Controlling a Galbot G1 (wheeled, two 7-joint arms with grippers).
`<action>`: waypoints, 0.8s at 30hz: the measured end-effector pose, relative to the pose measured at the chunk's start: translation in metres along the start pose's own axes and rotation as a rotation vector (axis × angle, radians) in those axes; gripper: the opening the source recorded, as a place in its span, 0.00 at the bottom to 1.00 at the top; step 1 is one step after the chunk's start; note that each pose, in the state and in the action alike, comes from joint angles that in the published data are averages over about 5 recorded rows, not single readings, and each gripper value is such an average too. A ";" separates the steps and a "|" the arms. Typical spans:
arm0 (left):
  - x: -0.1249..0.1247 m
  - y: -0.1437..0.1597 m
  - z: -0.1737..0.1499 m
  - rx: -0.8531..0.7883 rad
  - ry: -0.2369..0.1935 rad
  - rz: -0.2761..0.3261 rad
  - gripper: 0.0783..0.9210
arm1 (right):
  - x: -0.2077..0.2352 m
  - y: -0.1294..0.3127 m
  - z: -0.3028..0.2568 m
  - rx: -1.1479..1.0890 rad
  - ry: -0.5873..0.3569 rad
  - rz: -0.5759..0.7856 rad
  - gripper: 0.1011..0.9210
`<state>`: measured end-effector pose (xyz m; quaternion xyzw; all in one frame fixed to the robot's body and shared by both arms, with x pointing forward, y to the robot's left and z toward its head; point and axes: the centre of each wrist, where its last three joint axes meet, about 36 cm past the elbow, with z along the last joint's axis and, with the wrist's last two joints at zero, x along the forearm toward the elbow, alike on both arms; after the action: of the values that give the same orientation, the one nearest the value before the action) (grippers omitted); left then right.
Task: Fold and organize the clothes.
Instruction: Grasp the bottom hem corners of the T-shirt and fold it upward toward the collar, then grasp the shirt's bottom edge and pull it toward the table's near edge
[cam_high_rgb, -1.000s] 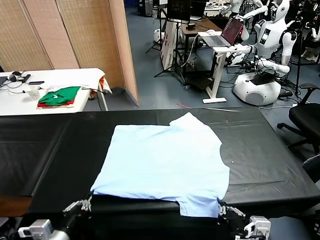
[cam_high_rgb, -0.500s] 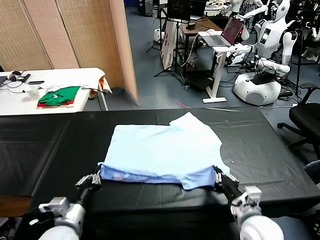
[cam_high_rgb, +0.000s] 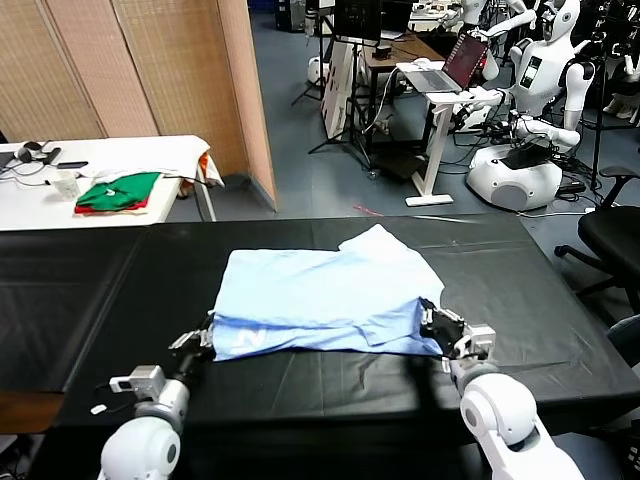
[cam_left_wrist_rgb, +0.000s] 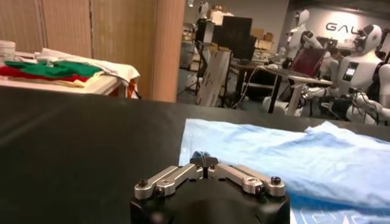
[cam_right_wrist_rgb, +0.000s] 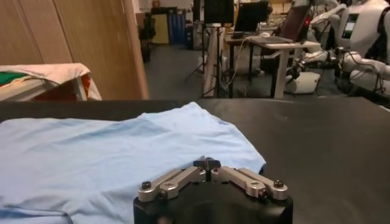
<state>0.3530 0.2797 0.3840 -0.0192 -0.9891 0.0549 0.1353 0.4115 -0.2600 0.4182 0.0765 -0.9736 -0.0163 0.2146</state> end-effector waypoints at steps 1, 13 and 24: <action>-0.002 0.000 0.000 -0.004 0.002 0.001 0.08 | 0.003 0.000 0.000 -0.003 0.008 -0.005 0.25; 0.006 0.011 -0.004 -0.049 0.035 -0.020 0.69 | 0.064 -0.008 0.005 -0.013 0.006 -0.010 0.97; 0.041 -0.003 0.013 -0.026 0.099 -0.012 0.98 | 0.092 -0.020 0.025 -0.031 0.064 0.036 0.97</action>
<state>0.3105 0.2771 0.3831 -0.0178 -0.9819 0.0403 0.1843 0.3209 -0.2942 0.4323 0.0560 -0.9671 -0.0250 0.2469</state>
